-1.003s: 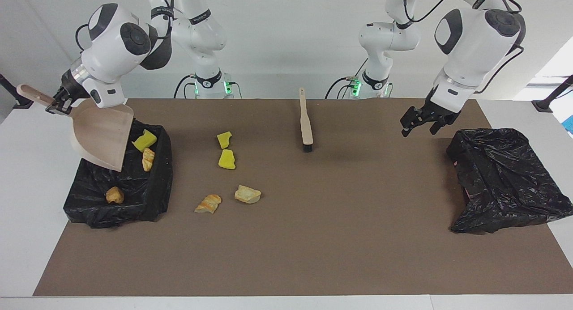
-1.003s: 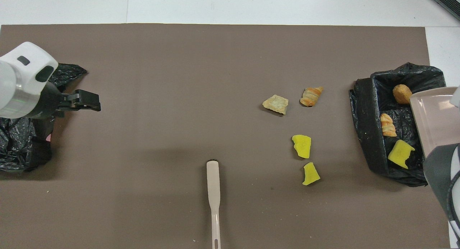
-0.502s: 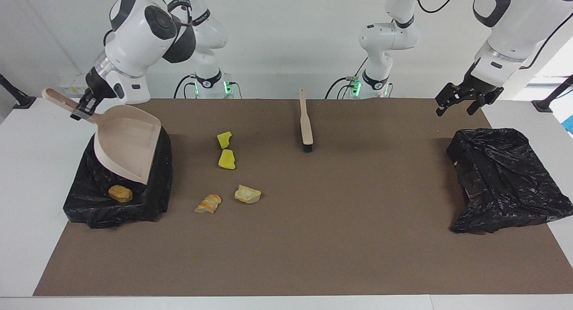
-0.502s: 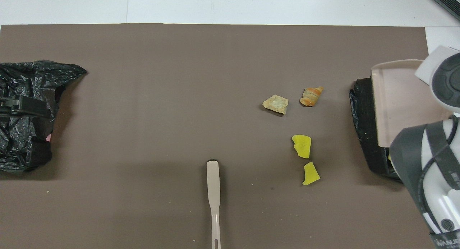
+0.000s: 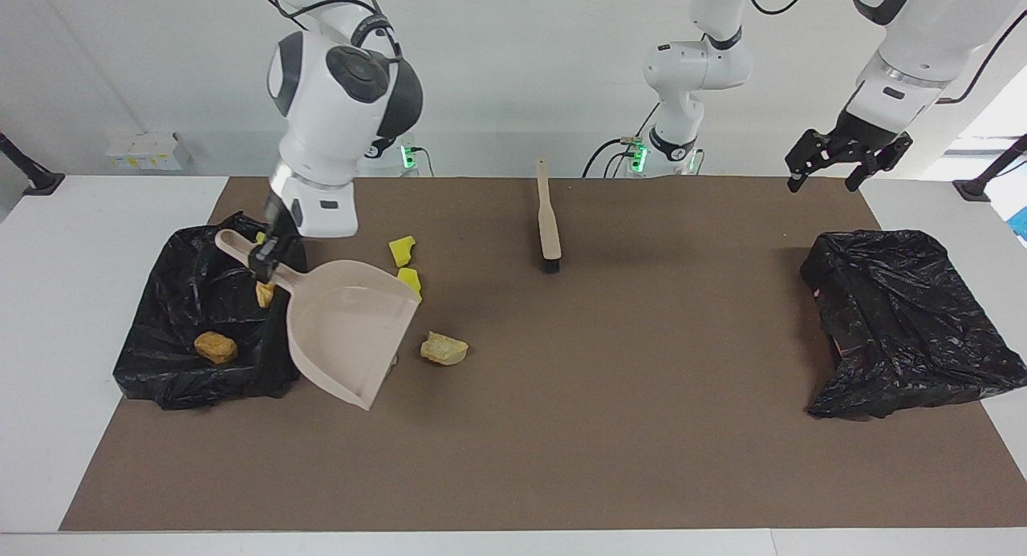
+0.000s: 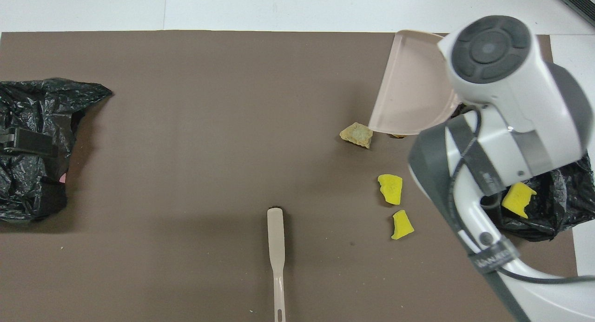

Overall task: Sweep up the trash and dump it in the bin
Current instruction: 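Carry the empty dustpan back to the table center with the right gripper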

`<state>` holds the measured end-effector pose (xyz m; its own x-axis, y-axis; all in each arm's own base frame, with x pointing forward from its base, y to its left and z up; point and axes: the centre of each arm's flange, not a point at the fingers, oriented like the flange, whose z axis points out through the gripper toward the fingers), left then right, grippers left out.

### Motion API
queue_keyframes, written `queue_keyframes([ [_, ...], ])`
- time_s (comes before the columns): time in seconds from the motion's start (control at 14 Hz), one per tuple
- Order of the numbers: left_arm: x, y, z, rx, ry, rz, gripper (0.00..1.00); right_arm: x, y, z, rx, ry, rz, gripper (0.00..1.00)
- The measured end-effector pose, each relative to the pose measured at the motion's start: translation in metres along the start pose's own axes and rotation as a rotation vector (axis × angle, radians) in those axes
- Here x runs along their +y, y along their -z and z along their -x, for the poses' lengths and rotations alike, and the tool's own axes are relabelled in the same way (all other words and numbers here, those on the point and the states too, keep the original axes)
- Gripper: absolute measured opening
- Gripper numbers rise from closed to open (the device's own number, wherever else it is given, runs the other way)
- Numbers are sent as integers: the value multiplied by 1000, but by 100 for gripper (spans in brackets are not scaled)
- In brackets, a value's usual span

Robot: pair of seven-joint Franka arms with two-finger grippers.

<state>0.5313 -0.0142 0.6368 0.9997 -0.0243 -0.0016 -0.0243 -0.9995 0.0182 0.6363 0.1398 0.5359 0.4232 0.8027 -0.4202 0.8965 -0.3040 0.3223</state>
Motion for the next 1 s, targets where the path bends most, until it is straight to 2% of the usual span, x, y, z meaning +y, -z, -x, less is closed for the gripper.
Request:
queue_keyframes([
  [0.29,0,-1,1,-6,-1,0,100,-17,6,-97,76,-313,-108,32],
  [0.43,0,-1,1,-9,-1,0,100,-40,7,-143,112,-514,-207,32],
  [0.72,1,-1,2,-13,-2,0,100,-79,23,-202,160,-863,-370,32],
  [1.0,1,-1,2,-13,-3,0,100,-131,23,-264,149,-1073,-432,32],
])
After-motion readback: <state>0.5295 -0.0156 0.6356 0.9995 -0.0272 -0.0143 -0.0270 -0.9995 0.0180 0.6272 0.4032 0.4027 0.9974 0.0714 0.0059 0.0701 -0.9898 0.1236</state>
